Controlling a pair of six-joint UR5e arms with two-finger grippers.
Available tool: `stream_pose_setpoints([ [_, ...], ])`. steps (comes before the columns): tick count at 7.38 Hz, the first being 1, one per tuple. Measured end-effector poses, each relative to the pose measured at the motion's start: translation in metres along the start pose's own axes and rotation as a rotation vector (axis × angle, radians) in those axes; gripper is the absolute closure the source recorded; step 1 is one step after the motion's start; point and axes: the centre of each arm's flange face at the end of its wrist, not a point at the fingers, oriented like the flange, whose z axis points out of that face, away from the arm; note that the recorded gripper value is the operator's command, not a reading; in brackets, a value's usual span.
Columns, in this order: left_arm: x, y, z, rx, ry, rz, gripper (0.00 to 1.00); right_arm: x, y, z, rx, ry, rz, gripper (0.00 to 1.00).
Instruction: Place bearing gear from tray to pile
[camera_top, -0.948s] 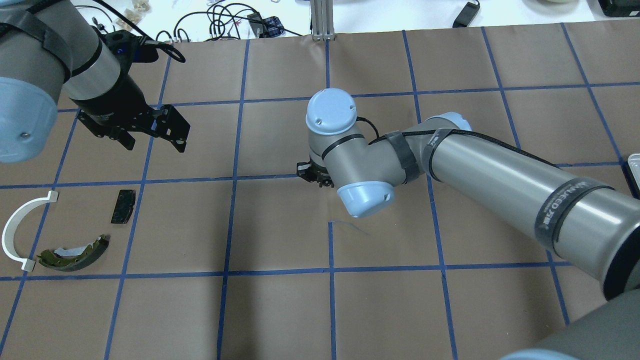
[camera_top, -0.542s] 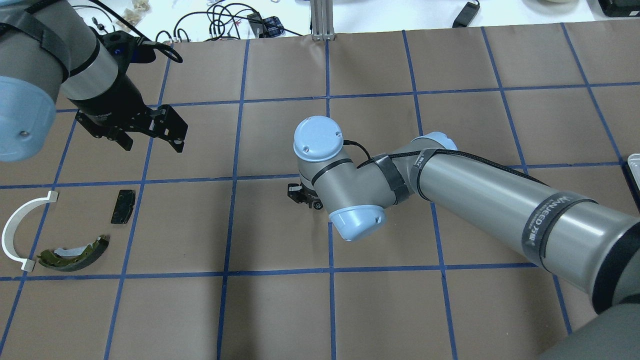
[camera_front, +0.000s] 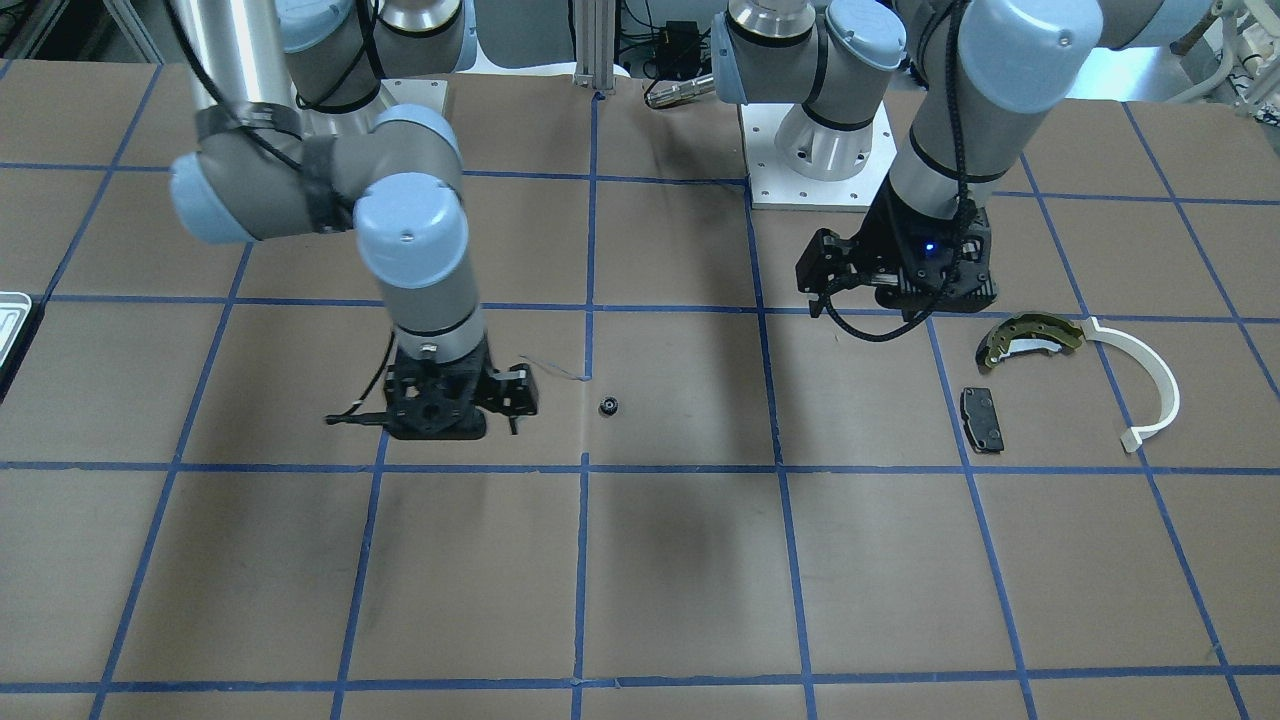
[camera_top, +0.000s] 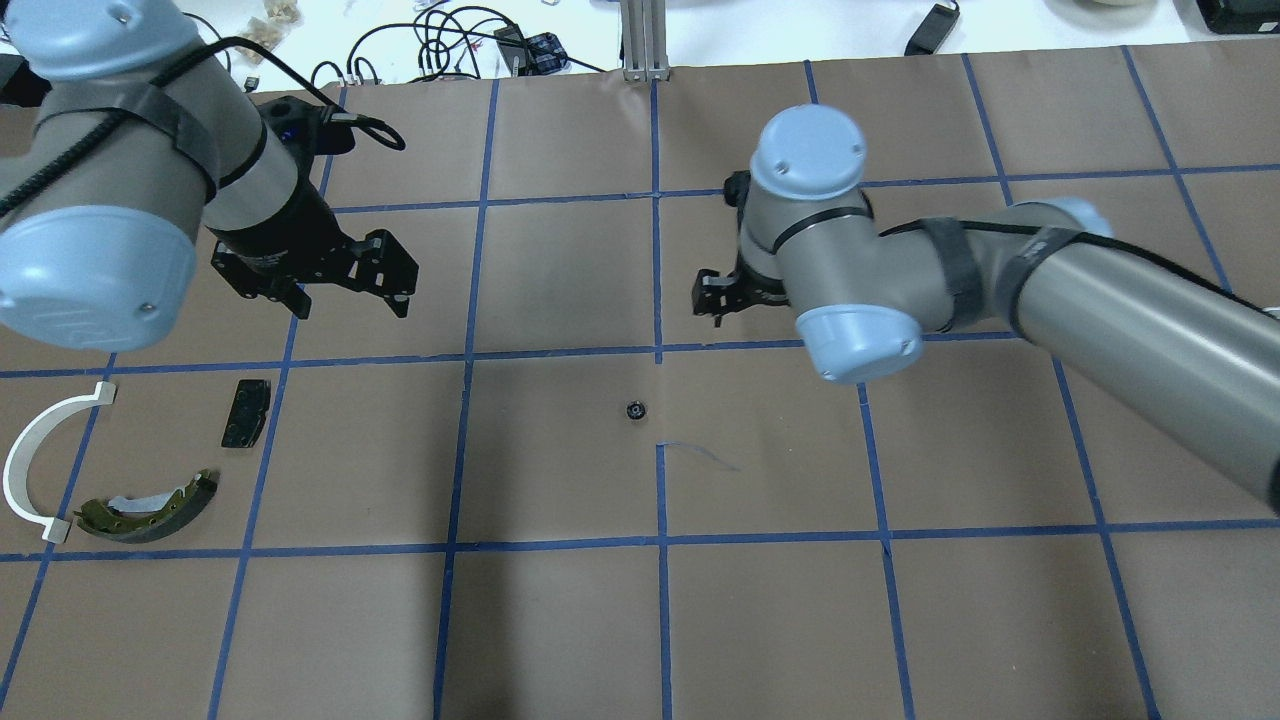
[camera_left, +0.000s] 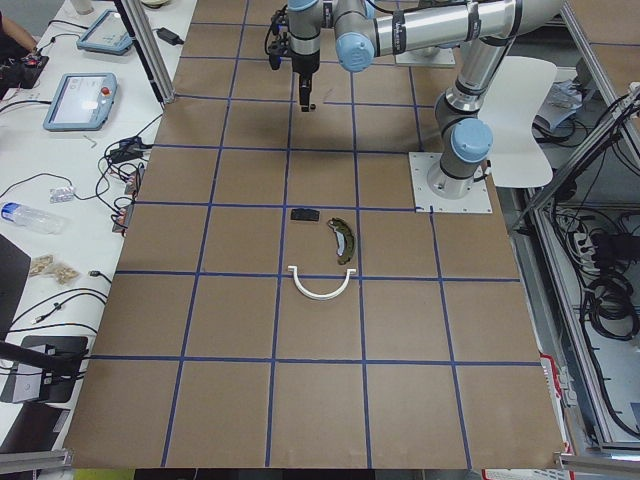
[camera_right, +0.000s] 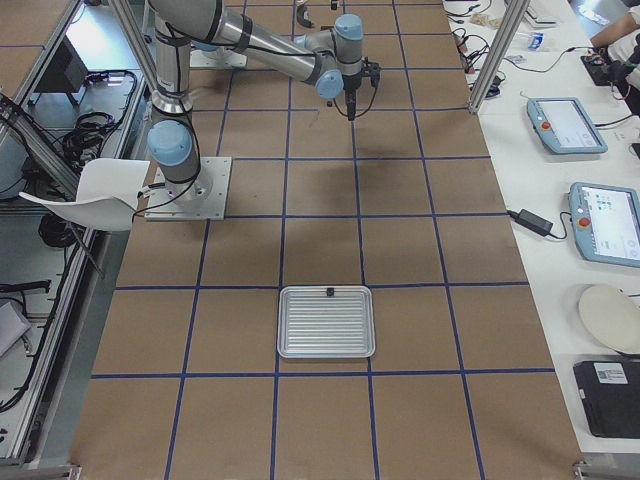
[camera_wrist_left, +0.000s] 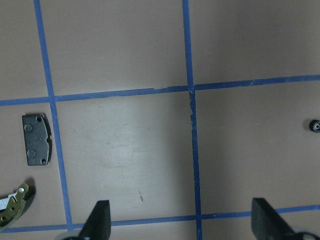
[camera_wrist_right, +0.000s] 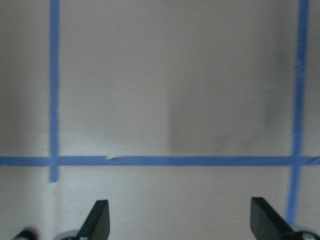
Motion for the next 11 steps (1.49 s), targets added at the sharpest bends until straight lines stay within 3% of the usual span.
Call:
stream_pose_setpoints([
  [2,0.065,0.003,0.032,-0.019,0.000,0.026,0.00,0.131,-0.001,-0.015,-0.046,0.018,-0.186,0.07],
  [6,0.159,-0.006,0.116,-0.038,0.008,0.125,0.01,0.368,0.046,-0.033,-0.064,0.031,-0.662,0.00],
  [7,0.174,-0.008,0.138,-0.045,0.007,0.143,0.01,0.421,0.064,-0.033,-0.072,0.029,-0.745,0.00],
  [9,0.196,-0.011,0.175,-0.054,0.013,0.174,0.06,0.514,0.096,-0.016,-0.088,-0.005,-0.925,0.02],
  [11,0.210,-0.010,0.207,-0.075,0.019,0.196,0.14,0.575,0.109,0.008,-0.088,-0.005,-1.131,0.04],
])
